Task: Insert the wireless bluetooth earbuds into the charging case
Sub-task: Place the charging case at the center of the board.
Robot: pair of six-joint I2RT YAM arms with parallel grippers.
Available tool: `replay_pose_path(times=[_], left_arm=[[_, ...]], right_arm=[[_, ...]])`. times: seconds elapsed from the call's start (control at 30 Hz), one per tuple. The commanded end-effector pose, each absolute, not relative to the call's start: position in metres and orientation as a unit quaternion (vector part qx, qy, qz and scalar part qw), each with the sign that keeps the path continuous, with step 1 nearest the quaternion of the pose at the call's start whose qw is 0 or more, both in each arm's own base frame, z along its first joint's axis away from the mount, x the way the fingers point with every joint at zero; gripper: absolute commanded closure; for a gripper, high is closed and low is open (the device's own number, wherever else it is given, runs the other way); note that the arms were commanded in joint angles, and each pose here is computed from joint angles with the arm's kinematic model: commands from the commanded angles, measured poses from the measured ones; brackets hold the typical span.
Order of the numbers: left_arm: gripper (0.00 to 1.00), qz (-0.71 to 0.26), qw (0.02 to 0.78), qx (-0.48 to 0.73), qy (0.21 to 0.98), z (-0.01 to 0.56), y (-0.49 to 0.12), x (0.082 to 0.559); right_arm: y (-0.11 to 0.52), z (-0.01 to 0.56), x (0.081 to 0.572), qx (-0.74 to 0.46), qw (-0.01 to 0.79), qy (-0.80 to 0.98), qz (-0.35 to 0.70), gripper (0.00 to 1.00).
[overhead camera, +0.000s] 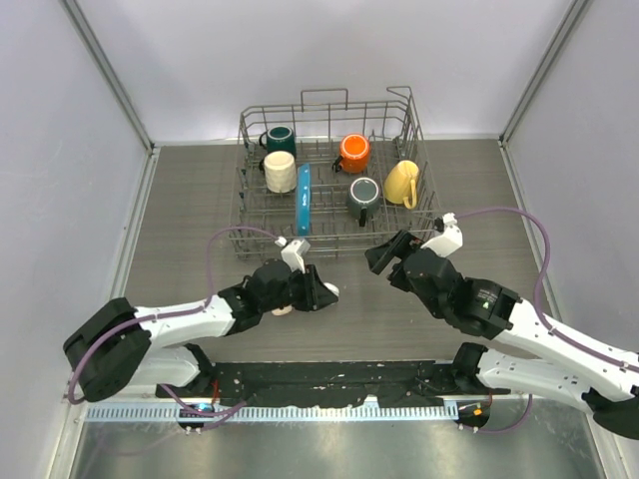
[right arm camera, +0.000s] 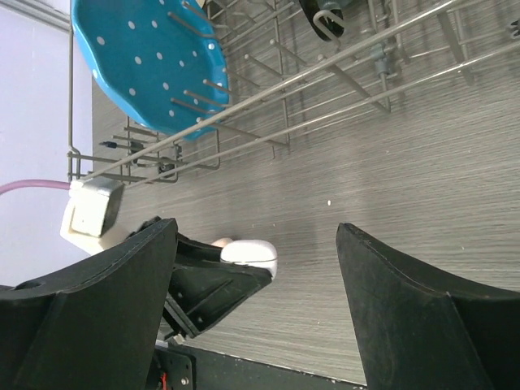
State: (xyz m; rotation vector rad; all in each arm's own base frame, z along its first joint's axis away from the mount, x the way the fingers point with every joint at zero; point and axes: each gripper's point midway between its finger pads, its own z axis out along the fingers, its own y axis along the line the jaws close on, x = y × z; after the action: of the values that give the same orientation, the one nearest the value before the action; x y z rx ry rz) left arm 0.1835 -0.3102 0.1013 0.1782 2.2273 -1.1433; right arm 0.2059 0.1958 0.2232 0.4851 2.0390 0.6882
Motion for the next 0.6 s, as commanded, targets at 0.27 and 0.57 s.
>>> replay_pose_path(times=[0.27, 0.57], left_arm=[[0.91, -0.394, 0.296, -0.044, 0.869, 0.052, -0.324, 0.186], [0.81, -0.389, 0.294, -0.073, 0.87, 0.033, -0.323, 0.189]], right_arm=[[0.189, 0.225, 0.212, 0.206, 0.469, 0.819, 0.259, 0.16], [0.19, 0.224, 0.213, 0.199, 0.468, 0.822, 0.255, 0.16]])
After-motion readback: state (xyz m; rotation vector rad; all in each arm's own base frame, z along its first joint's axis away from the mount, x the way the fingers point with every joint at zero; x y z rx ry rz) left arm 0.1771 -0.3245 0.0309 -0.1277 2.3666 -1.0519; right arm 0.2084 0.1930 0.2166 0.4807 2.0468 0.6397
